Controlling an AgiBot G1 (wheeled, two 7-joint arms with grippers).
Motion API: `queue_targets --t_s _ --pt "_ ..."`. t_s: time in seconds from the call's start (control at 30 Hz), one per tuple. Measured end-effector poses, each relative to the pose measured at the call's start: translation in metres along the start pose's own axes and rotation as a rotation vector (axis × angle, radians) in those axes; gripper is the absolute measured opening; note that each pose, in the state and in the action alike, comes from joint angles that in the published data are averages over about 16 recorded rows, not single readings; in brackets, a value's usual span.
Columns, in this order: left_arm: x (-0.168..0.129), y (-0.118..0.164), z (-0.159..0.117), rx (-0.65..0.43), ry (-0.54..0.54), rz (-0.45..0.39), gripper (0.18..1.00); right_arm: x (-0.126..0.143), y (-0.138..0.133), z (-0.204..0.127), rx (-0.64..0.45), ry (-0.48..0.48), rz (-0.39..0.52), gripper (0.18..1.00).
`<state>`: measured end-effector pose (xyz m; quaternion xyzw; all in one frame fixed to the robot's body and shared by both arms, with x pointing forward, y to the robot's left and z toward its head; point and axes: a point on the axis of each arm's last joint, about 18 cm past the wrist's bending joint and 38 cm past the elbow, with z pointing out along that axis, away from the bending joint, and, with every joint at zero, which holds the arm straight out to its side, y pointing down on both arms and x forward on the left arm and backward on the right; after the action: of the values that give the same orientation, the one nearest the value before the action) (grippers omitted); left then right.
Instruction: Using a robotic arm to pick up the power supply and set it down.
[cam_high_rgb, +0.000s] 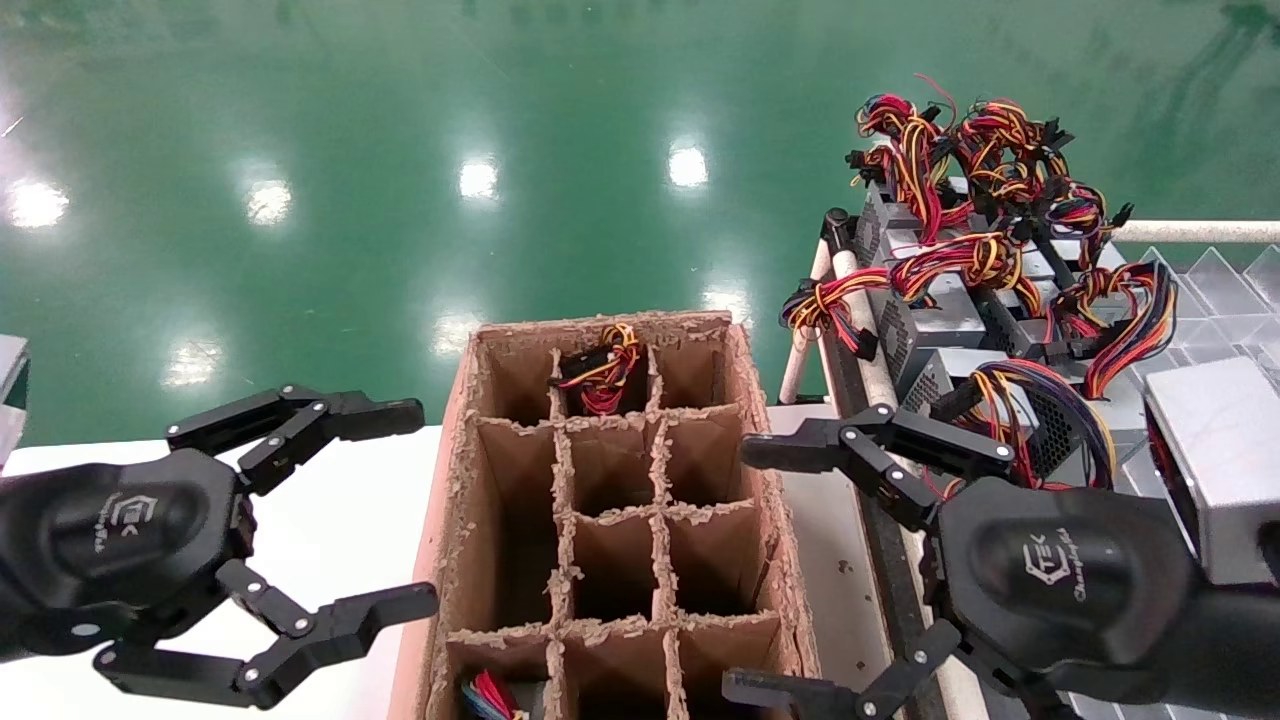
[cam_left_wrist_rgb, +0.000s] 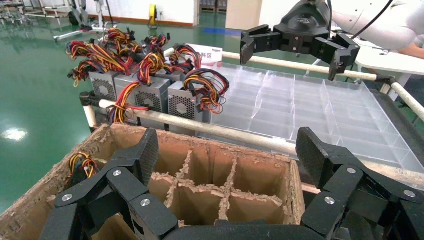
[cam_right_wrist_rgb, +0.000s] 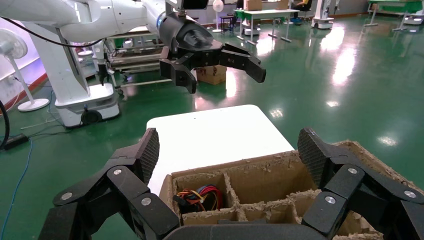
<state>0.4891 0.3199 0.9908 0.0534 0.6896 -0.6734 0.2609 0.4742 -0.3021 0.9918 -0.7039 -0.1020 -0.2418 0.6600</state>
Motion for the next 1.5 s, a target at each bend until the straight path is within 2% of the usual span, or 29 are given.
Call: queue_targets --t_s 1.5 --pt "0.0000 0.0000 0.0000 0.000 0.000 0.000 1.001 0.0014 0.0003 0.0002 -0.005 0.004 -0.004 1.000"
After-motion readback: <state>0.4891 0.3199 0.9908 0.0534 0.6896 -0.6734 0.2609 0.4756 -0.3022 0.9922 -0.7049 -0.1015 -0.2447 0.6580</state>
